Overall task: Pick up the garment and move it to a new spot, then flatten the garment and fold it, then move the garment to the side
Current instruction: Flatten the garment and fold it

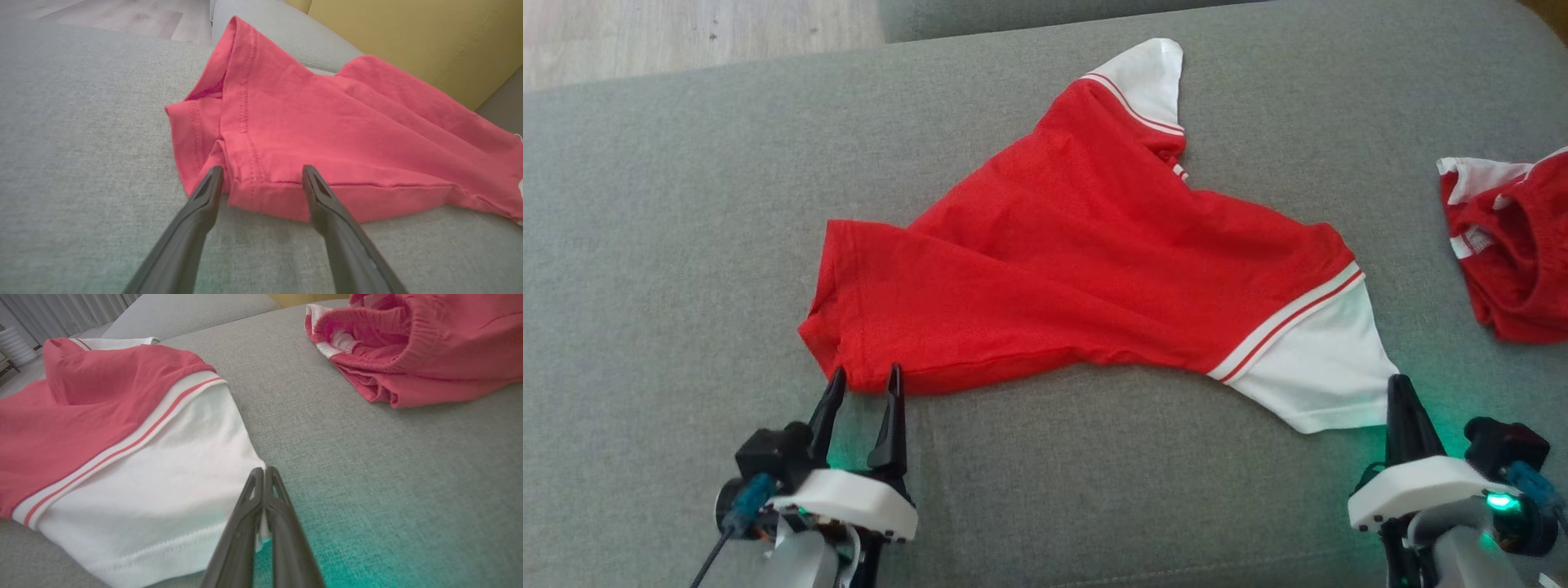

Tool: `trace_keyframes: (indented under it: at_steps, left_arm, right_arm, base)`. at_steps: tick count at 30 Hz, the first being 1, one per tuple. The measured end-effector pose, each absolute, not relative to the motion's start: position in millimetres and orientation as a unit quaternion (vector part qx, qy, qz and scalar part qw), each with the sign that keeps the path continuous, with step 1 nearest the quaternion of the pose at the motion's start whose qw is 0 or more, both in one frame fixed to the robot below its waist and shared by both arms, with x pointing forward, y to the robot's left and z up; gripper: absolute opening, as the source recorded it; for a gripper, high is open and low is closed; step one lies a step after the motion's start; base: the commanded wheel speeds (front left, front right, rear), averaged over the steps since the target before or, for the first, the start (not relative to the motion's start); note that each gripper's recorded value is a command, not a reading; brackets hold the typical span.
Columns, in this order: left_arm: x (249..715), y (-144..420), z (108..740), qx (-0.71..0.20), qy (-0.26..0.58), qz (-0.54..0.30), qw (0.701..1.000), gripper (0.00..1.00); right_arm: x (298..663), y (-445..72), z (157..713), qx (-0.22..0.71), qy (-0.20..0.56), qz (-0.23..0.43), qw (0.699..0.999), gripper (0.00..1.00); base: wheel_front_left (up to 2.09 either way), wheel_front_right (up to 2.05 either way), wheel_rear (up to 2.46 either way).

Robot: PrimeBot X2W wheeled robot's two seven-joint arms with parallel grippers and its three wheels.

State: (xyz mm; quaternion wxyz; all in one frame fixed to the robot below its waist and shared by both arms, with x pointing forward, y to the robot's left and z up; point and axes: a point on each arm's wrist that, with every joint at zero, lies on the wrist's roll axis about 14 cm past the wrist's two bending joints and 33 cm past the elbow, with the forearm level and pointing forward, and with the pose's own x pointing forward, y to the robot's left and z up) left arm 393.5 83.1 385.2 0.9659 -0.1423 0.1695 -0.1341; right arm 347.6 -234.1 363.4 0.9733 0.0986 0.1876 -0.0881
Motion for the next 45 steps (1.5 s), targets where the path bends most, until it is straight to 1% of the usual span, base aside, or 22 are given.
trace_keyframes:
  at_steps: [12, 16, 17, 18, 19, 20, 21, 24, 27, 31, 34, 38, 41, 43, 45]
  left_arm:
    - [393, 71, 386, -0.151, 0.172, -0.153, 0.961, 1.0]
    - [397, 68, 393, -0.154, 0.159, -0.158, 0.962, 1.0]
    - [398, 68, 394, -0.154, 0.156, -0.158, 0.963, 0.95]
    - [398, 68, 395, -0.154, 0.155, -0.159, 0.963, 0.59]
    - [398, 68, 396, -0.153, 0.154, -0.159, 0.963, 0.4]
    - [398, 68, 396, -0.15, 0.154, -0.16, 0.963, 0.1]
    - [398, 68, 396, -0.149, 0.154, -0.16, 0.964, 0.0]
    - [398, 69, 397, -0.141, 0.152, -0.162, 0.965, 0.0]
    - [399, 69, 406, -0.136, 0.137, -0.164, 0.967, 0.0]
    - [407, 67, 443, -0.129, 0.08, -0.176, 0.973, 0.0]
    - [409, 70, 472, -0.122, 0.037, -0.181, 0.975, 0.0]
    - [409, 80, 512, -0.103, -0.021, -0.187, 0.977, 0.0]
    - [417, 92, 554, -0.087, -0.078, -0.193, 0.974, 0.0]
    - [424, 101, 593, -0.078, -0.128, -0.195, 0.969, 0.0]
    - [429, 109, 633, -0.049, -0.18, -0.203, 0.961, 0.0]
  right_arm:
    - [355, -234, 367, 0.101, 0.18, -0.088, 0.974, 0.0]
    - [356, -233, 366, 0.101, 0.181, -0.086, 0.975, 0.0]
    - [356, -232, 366, 0.1, 0.182, -0.085, 0.975, 0.0]
    - [356, -232, 366, 0.1, 0.182, -0.084, 0.975, 0.0]
    - [356, -232, 367, 0.101, 0.181, -0.084, 0.975, 0.0]
    - [356, -232, 367, 0.103, 0.181, -0.084, 0.975, 0.0]
    - [356, -231, 367, 0.104, 0.179, -0.084, 0.975, 0.0]
    - [361, -231, 376, 0.109, 0.164, -0.082, 0.977, 0.0]
    - [369, -229, 394, 0.118, 0.132, -0.078, 0.981, 0.0]
    - [386, -220, 437, 0.13, 0.063, -0.057, 0.988, 0.0]
    - [399, -216, 482, 0.143, -0.005, -0.041, 0.989, 0.0]
    - [409, -213, 546, 0.157, -0.096, -0.016, 0.983, 0.0]
    - [416, -215, 600, 0.161, -0.168, 0.005, 0.972, 0.0]
    - [420, -215, 641, 0.165, -0.22, 0.022, 0.961, 0.0]
    - [422, -212, 681, 0.155, -0.267, 0.044, 0.95, 0.0]
  base:
    - [0.0, 0.0, 0.0]
    - [0.0, 0.0, 0.0]
    - [0.0, 0.0, 0.0]
    - [0.0, 0.0, 0.0]
    - [0.0, 0.0, 0.0]
    - [0.0, 0.0, 0.0]
    - [0.0, 0.0, 0.0]
    - [0.0, 0.0, 0.0]
    - [0.0, 0.0, 0.0]
    - [0.0, 0.0, 0.0]
    - [0.0, 0.0, 0.0]
    - [0.0, 0.0, 0.0]
    - [0.0, 0.0, 0.0]
    - [0.0, 0.0, 0.0]
    - [0.0, 0.0, 0.0]
